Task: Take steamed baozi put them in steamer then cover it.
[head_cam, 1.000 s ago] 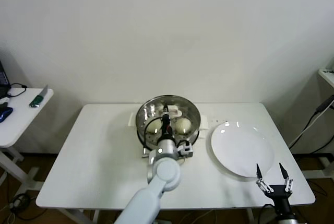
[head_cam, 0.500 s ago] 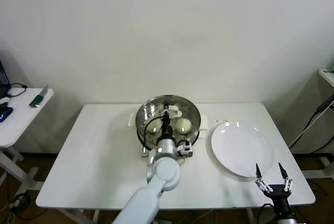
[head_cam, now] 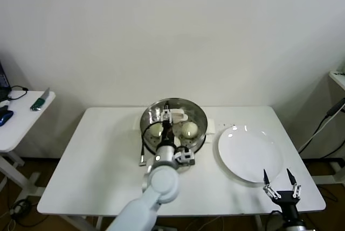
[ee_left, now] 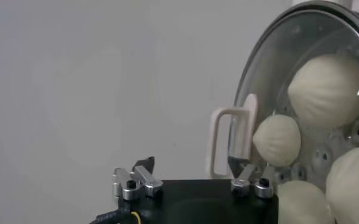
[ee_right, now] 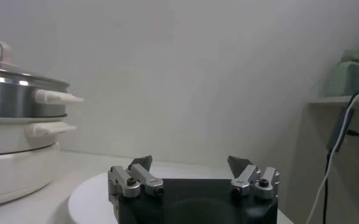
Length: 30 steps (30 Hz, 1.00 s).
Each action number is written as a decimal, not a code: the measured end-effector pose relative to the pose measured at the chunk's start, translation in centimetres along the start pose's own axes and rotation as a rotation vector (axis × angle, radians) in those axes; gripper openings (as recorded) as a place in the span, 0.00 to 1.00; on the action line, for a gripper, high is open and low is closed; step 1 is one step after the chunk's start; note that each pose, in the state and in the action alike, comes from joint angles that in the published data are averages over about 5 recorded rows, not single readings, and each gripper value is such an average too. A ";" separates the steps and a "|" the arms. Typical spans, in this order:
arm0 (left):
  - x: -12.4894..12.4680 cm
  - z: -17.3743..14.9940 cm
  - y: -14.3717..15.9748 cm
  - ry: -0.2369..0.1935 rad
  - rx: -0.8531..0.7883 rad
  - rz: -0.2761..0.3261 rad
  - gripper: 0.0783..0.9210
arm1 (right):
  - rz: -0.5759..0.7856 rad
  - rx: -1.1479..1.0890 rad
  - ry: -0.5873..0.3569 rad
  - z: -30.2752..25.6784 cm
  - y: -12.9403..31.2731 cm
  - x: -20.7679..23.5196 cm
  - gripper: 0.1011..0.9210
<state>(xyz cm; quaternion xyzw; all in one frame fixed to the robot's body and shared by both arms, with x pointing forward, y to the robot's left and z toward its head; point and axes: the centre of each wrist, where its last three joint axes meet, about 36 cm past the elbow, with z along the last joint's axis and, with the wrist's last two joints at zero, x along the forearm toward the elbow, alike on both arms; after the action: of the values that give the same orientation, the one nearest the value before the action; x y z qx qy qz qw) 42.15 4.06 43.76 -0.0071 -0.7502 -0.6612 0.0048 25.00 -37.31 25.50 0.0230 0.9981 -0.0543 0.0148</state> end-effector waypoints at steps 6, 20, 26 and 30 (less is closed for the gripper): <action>2.0 1.8 1.5 -0.027 0.052 -0.011 0.88 | 0.008 -0.023 0.011 -0.2 0.4 -0.3 0.88; 5.7 10.2 4.7 -0.068 0.426 -0.002 0.88 | 0.040 -0.055 0.045 -0.9 1.2 -0.9 0.88; 6.8 15.1 5.0 -0.042 0.674 0.021 0.88 | 0.019 -0.047 0.047 -1.1 1.5 -1.0 0.88; 7.7 18.1 4.5 -0.037 0.846 0.026 0.88 | 0.000 -0.044 0.058 -1.1 1.7 -1.0 0.88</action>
<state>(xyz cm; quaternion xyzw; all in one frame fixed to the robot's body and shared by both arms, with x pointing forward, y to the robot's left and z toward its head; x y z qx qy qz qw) 34.59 22.62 46.07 -0.0259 -0.9553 -0.2946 0.0022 26.03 -35.53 26.45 0.0244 0.9991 -0.0318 -0.0136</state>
